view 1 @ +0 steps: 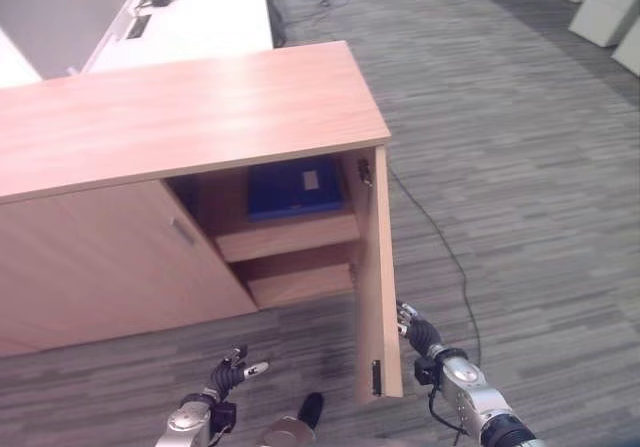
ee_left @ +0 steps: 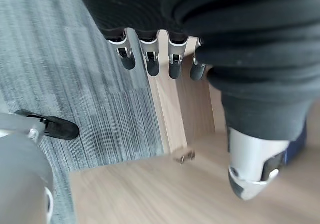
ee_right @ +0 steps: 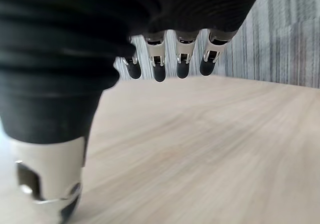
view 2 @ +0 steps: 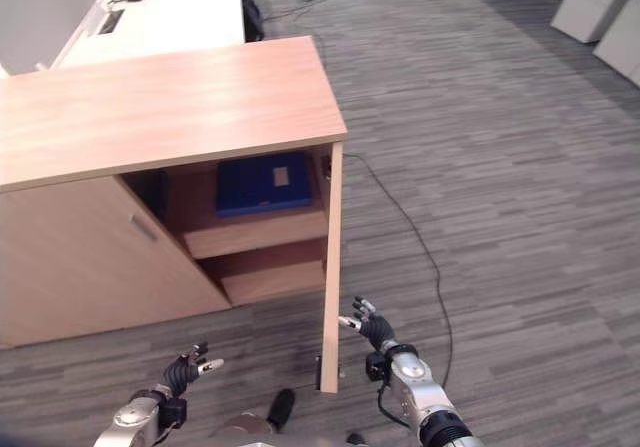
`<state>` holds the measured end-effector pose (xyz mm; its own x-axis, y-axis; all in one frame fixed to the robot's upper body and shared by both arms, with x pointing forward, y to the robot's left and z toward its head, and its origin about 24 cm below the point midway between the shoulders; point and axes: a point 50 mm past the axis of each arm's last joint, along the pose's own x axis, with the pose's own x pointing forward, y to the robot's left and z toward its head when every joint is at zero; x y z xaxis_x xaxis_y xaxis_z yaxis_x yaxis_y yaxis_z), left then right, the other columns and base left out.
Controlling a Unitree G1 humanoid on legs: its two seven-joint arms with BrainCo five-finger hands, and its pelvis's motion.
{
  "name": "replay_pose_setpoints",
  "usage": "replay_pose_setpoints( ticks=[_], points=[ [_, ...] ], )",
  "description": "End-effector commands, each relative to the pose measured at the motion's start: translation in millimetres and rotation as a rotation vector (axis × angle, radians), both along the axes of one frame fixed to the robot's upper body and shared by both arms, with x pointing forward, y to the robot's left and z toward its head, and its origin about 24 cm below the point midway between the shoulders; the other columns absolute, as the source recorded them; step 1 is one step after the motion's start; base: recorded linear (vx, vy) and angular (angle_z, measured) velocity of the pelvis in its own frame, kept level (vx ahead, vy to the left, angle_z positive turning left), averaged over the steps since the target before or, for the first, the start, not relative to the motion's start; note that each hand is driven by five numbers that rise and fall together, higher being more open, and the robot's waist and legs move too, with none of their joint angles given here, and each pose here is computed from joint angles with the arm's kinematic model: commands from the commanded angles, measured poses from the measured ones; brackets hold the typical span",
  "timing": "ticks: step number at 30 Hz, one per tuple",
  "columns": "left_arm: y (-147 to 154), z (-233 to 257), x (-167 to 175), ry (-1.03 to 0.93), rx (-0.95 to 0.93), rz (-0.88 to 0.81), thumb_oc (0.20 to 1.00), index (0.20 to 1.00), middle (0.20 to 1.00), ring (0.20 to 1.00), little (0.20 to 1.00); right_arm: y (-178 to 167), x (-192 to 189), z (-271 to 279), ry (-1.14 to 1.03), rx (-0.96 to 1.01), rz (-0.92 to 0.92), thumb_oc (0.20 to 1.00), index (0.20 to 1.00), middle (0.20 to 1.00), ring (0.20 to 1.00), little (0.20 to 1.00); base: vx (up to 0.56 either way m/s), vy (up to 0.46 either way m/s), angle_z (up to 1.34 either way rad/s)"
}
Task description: Put the empty folder in the office cabinet
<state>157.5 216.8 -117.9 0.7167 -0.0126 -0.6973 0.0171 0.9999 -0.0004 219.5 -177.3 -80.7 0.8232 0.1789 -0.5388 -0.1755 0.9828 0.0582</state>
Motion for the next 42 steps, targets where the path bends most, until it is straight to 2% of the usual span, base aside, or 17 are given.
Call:
replay_pose_setpoints(
  ticks=[1,8,18,23,27,30,35,40,42],
  points=[
    [19,15,13,-0.095,0.028,0.045,1.000,1.000,1.000,1.000,1.000,23,28,26,-0.153,0.046,0.070,1.000,1.000,1.000,1.000,1.000,-0.12,0.172,0.60],
    [21,3,-2,-0.014,0.044,0.055,1.000,1.000,1.000,1.000,1.000,14,26,26,-0.141,0.035,0.061,1.000,1.000,1.000,1.000,1.000,0.02,0.150,0.58],
    [15,11,15,-0.038,0.078,-0.090,1.000,1.000,1.000,1.000,1.000,-4,27,25,-0.141,0.063,-0.100,1.000,1.000,1.000,1.000,1.000,0.09,0.203,0.82],
    [32,16,16,-0.060,0.095,-0.018,1.000,1.000,1.000,1.000,1.000,-6,42,33,-0.164,0.074,-0.144,1.000,1.000,1.000,1.000,1.000,0.15,0.248,0.21],
    [33,20,21,-0.078,0.088,-0.028,1.000,1.000,1.000,1.000,1.000,-38,53,42,-0.190,0.025,-0.251,1.000,1.000,1.000,1.000,1.000,0.14,-0.027,0.54],
    [29,21,20,-0.083,0.082,-0.068,1.000,1.000,1.000,1.000,1.000,-82,57,48,-0.180,-0.011,-0.433,1.000,1.000,1.000,1.000,1.000,0.13,-0.084,0.78],
    [26,23,20,-0.099,0.058,-0.084,1.000,1.000,1.000,1.000,1.000,-108,65,63,-0.202,-0.043,-0.515,1.000,1.000,1.000,1.000,1.000,0.08,-0.051,0.24],
    [19,31,20,-0.136,0.014,-0.143,1.000,1.000,1.000,1.000,1.000,-154,71,86,-0.190,-0.140,-0.604,1.000,1.000,1.000,1.000,1.000,0.09,-0.085,0.00],
    [18,32,19,-0.140,0.009,-0.145,1.000,1.000,1.000,1.000,1.000,-158,71,89,-0.184,-0.160,-0.602,1.000,1.000,1.000,1.000,1.000,0.04,-0.056,-0.02]
  ],
)
